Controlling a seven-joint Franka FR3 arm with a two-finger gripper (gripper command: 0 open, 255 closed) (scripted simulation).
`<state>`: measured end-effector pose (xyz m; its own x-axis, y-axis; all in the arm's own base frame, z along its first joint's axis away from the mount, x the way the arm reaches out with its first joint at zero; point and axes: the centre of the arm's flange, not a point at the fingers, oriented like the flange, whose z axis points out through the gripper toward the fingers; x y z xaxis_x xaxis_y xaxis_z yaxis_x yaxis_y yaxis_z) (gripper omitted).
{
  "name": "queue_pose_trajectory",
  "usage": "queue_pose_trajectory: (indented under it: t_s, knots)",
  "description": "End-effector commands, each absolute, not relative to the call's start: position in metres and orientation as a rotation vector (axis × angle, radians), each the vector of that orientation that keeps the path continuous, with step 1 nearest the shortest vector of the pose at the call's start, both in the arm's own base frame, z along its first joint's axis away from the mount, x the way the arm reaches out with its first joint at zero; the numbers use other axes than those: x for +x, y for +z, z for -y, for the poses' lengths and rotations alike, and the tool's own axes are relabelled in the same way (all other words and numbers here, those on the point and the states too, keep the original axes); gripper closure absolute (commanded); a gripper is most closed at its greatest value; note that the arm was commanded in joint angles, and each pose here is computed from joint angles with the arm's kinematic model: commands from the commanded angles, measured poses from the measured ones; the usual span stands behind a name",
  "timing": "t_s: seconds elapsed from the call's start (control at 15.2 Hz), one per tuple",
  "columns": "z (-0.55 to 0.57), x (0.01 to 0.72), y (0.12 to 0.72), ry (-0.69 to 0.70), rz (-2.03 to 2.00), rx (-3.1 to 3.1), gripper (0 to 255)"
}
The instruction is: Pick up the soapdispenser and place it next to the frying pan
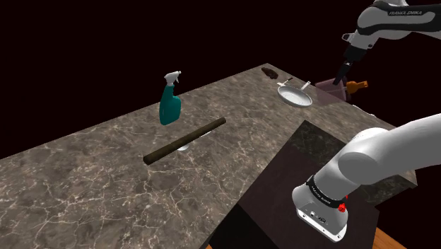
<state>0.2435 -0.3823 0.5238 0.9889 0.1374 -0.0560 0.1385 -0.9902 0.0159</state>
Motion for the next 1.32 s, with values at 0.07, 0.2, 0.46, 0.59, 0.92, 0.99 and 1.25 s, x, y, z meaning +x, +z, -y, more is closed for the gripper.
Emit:
queue_pose_trajectory:
  t_s: [0.07, 0.2, 0.46, 0.59, 0.92, 0.99, 1.25]
  knots:
    - [0.421, 0.234, 0.518, -0.086, -0.218, 3.111, 255]
    - [0.446, 0.227, 0.513, -0.086, -0.218, 3.111, 255]
    - [0.497, 0.215, 0.503, -0.086, -0.218, 3.111, 255]
    - [0.522, 0.209, 0.498, -0.086, -0.218, 3.111, 255]
    - [0.585, 0.194, 0.486, -0.086, -0.218, 3.111, 255]
    - [0.598, 0.191, 0.483, -0.086, -0.218, 3.111, 255]
    - [0.648, 0.179, 0.473, -0.086, -0.218, 3.111, 255]
